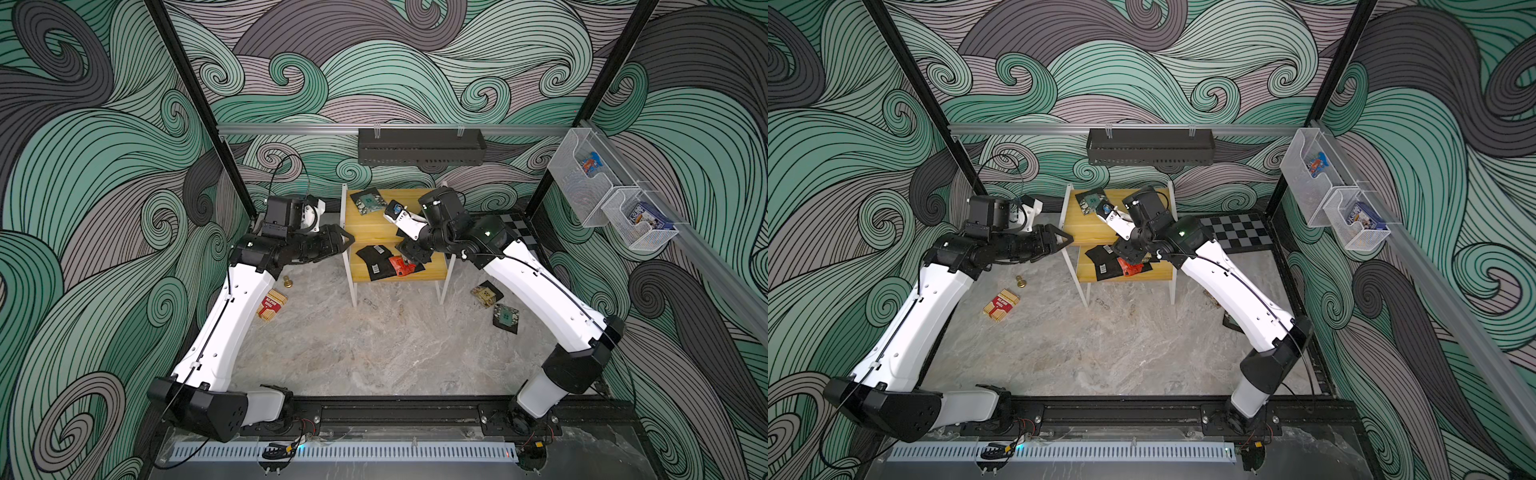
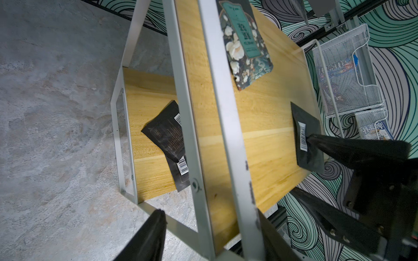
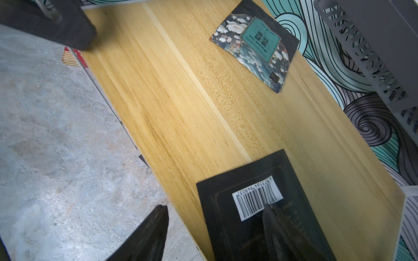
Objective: Remove the tea bags from the shelf
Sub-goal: Pick up the tea bag from the shelf.
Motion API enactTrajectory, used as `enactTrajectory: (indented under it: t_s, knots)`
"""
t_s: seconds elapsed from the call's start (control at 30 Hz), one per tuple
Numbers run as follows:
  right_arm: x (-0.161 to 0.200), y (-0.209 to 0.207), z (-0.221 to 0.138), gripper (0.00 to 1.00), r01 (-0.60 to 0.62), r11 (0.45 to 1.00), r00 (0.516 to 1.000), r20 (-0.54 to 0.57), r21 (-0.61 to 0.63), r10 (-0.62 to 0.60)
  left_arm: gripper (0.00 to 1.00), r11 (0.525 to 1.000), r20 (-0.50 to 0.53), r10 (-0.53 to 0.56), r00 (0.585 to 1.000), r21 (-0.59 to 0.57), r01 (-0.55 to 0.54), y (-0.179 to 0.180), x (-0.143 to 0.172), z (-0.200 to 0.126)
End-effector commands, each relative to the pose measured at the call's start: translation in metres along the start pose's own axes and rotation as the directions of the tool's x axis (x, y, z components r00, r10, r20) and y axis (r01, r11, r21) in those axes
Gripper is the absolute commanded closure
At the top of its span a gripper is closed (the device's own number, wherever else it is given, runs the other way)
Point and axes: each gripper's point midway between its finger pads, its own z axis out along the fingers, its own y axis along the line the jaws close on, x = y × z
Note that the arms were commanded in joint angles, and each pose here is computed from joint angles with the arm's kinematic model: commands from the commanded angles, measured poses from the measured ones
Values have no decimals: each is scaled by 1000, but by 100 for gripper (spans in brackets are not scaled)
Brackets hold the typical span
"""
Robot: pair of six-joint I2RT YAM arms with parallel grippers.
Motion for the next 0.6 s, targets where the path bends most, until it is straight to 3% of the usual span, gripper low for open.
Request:
enactTrajectory:
  t_s: [0.0,0.27,0.57]
  knots:
    - [5,6,-9,35,-13,1000,1000,1,-12,13,40,1000,13,5,1000,16,-5,-3,-1,-5]
    - [9,7,-16,53,-6,1000,1000,18,-3,6,40,1000,14,3,1000,15,-3,-2,-1,-5]
    - [4,5,-22,66,-11,1000,999,43,5,11,40,1000,13,1,1000,17,-2,-3,0,-6]
